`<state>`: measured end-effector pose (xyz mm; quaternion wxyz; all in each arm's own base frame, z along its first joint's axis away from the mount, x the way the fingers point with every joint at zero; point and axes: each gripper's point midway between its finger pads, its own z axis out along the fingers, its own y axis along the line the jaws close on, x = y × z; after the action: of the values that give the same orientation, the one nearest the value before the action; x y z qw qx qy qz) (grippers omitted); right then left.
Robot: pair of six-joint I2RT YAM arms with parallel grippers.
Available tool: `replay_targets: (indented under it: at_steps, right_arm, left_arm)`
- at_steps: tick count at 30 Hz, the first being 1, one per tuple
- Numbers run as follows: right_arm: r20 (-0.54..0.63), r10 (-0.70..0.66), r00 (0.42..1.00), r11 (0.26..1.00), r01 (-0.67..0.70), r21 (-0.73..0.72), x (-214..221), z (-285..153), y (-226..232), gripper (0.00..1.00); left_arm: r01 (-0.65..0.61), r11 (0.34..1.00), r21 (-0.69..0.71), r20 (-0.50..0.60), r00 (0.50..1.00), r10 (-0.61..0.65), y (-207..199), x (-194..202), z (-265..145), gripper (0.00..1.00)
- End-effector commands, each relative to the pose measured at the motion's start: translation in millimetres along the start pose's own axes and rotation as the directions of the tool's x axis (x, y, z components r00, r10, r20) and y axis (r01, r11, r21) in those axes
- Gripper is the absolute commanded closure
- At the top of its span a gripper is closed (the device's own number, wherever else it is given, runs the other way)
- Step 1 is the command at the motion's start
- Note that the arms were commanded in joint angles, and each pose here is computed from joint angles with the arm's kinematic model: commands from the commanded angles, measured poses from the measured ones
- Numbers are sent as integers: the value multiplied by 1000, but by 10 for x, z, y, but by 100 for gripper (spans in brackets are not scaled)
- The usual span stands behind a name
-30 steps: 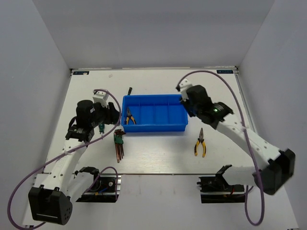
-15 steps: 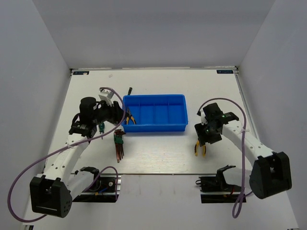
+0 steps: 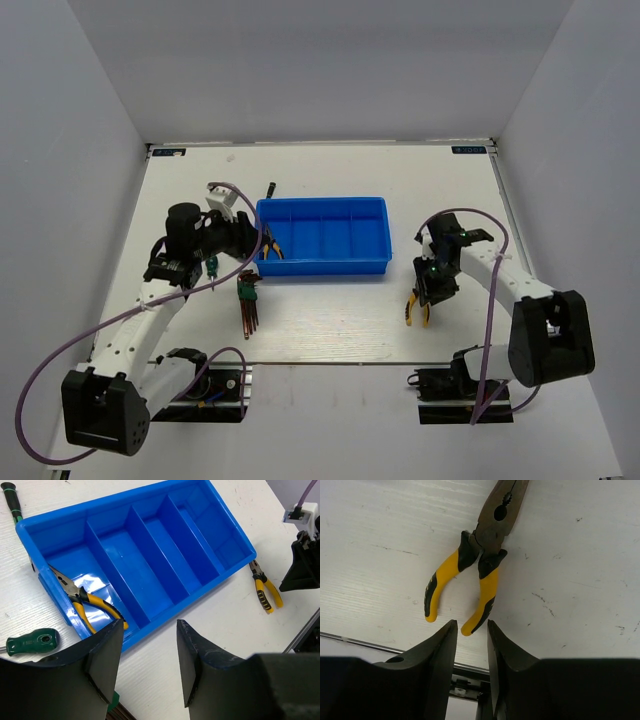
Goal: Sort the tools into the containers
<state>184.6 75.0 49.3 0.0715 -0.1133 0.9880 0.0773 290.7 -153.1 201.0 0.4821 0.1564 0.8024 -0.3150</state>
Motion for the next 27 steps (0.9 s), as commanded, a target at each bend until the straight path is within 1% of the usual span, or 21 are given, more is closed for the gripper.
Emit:
replay_targets:
  at_steps: [1, 6, 10, 11, 14, 15, 16, 17, 19, 21, 23, 25, 26, 27]
  right_arm:
    - [-19, 22, 1000, 1000, -22, 12, -44, 80, -38, 64]
    - [-81, 52, 995, 998, -50, 24, 12, 236, -73, 64]
    - [-94, 67, 993, 996, -60, 72, 20, 315, -164, 64]
    - [-87, 70, 994, 992, -61, 107, 6, 330, -225, 64]
    - [-126, 94, 988, 988, -78, 130, 53, 421, -262, 65]
    - [-135, 105, 985, 988, -87, 130, 53, 436, -266, 68]
    - [-173, 112, 979, 987, -89, 136, 95, 498, -266, 69]
    - [-183, 118, 976, 986, -93, 140, 105, 509, -276, 74]
    - [-206, 127, 970, 985, -99, 141, 119, 548, -274, 76]
    - [-212, 137, 967, 985, -112, 128, 123, 548, -261, 90]
    - [-210, 141, 967, 986, -118, 121, 119, 539, -259, 96]
    - [-166, 146, 975, 984, -126, 127, 61, 464, -296, 100]
    - [-139, 150, 979, 983, -132, 128, 11, 426, -315, 100]
    - [-46, 146, 988, 978, -137, 159, -115, 274, -399, 100]
  left_arm:
    - [-25, 1000, 13, 24, 999, 25, -44, -60, -21, 43]
    - [-31, 999, 5, 35, 999, 31, -49, -68, -53, 43]
    - [-31, 999, 5, 35, 999, 31, -49, -68, -53, 43]
    - [-31, 999, 5, 35, 999, 31, -49, -68, -53, 43]
    - [-31, 999, 5, 35, 999, 31, -49, -68, -53, 43]
    - [-36, 999, 6, 43, 998, 36, -62, -87, -69, 43]
    - [-36, 999, 6, 43, 998, 36, -62, -87, -69, 43]
    - [-36, 999, 6, 43, 998, 36, -62, -87, -69, 43]
    - [-42, 999, 8, 52, 998, 41, -77, -109, -88, 43]
    - [-42, 999, 8, 52, 998, 41, -77, -109, -88, 43]
    - [-42, 999, 8, 52, 998, 41, -77, -109, -88, 43]
    - [-42, 999, 8, 52, 998, 41, -77, -109, -88, 43]
    - [-42, 999, 8, 52, 998, 41, -77, -109, -88, 43]
    - [-42, 999, 8, 52, 998, 41, -77, -109, -88, 43]
